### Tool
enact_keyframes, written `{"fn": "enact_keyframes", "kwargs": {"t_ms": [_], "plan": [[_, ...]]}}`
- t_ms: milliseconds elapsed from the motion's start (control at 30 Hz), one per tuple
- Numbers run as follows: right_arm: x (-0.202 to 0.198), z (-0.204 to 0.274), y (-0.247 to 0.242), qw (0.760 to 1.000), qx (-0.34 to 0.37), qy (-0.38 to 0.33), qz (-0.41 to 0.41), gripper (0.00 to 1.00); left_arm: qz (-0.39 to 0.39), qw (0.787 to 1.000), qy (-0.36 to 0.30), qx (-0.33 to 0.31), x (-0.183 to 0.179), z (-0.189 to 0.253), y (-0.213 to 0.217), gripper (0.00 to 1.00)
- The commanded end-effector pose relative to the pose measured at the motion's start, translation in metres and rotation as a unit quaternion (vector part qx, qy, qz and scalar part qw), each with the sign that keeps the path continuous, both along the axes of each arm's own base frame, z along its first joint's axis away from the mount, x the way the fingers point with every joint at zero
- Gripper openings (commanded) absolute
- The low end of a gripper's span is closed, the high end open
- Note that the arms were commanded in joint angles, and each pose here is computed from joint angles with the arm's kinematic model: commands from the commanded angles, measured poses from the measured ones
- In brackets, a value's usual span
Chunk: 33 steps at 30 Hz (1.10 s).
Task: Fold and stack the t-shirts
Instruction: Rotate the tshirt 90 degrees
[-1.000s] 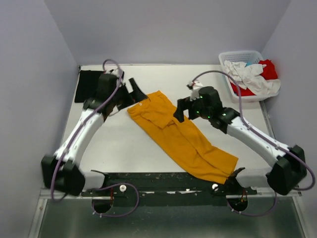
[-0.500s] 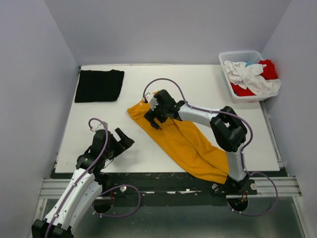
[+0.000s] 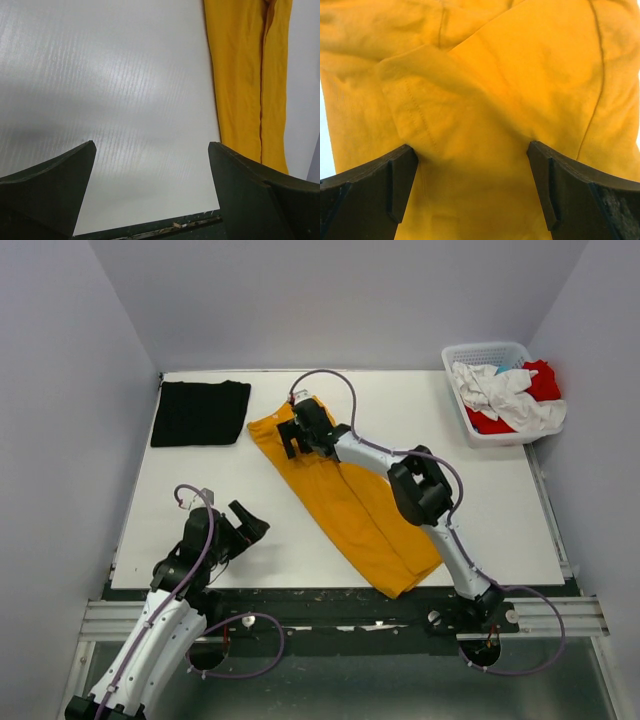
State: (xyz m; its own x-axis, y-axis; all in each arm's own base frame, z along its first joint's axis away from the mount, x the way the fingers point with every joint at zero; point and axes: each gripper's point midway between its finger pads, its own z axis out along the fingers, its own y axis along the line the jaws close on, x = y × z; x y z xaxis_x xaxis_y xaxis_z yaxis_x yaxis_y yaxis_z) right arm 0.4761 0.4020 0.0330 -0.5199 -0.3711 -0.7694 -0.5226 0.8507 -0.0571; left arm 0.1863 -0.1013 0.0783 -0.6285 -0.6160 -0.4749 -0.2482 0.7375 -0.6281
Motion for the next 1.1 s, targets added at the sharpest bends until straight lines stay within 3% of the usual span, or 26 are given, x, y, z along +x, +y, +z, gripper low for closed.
{"fn": "enact_keyframes", "kwargs": {"t_ms": [0, 100, 200, 467, 667, 900, 1067], "plan": [[0.054, -0.033, -0.056, 0.976, 0.067, 0.06, -0.2, 1.0, -0.001, 1.0, -0.024, 0.008, 0.007, 0.009, 0.001, 0.99], [0.088, -0.032, -0.084, 0.946, 0.127, 0.092, -0.282, 1.0, -0.014, 0.999, -0.03, 0.007, 0.01, 0.011, -0.003, 0.98], [0.114, -0.032, -0.116, 0.928, 0.125, 0.068, -0.345, 1.0, -0.034, 0.999, -0.027, -0.002, 0.013, 0.01, -0.012, 0.99], [0.131, -0.045, -0.187, 0.882, 0.137, 0.068, -0.445, 1.0, -0.086, 0.996, -0.024, -0.024, 0.023, 0.012, -0.035, 0.99], [0.136, -0.029, -0.157, 0.918, 0.169, 0.084, -0.348, 1.0, -0.161, 0.985, -0.018, -0.064, 0.024, 0.018, -0.067, 0.99], [0.141, 0.102, -0.168, 0.921, 0.2, -0.009, -0.334, 1.0, -0.27, 0.961, -0.001, -0.057, 0.003, 0.033, -0.13, 0.99], [0.088, 0.169, -0.196, 0.923, 0.19, -0.048, -0.33, 1.0, -0.321, 0.945, 0.044, -0.038, -0.026, 0.014, -0.167, 0.98]]}}
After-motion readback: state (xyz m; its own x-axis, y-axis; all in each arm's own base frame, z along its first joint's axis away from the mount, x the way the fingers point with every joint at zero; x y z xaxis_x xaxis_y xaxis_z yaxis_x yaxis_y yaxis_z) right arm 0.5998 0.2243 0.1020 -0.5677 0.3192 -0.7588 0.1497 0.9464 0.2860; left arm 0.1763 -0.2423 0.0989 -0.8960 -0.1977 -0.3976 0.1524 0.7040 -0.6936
